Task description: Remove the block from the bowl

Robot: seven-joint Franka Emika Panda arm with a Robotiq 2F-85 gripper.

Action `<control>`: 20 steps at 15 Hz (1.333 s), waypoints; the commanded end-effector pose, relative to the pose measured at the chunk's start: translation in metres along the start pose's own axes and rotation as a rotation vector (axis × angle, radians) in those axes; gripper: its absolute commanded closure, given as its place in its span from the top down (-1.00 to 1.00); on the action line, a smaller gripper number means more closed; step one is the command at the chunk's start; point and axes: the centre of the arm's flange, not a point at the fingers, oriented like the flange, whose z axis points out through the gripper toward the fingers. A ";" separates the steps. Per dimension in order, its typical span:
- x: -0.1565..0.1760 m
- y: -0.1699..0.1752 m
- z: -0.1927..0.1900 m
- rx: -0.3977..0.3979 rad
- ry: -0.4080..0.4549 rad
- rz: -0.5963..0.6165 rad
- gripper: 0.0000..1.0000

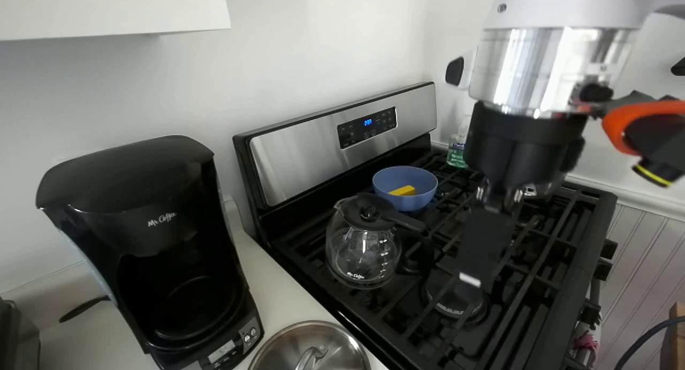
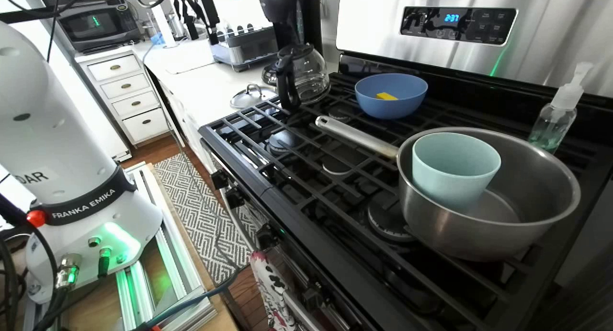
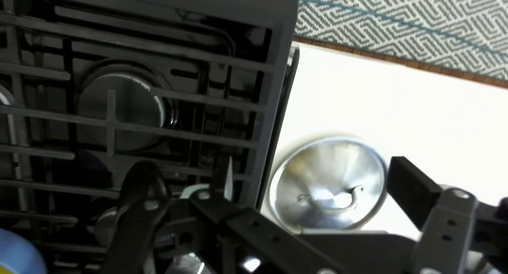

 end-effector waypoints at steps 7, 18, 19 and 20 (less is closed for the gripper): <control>0.063 0.188 -0.063 0.002 0.195 0.500 1.00; 0.090 0.251 -0.048 0.033 0.148 0.697 1.00; 0.103 0.260 -0.047 0.011 0.150 0.710 1.00; 0.116 0.267 -0.045 0.001 0.138 0.715 1.00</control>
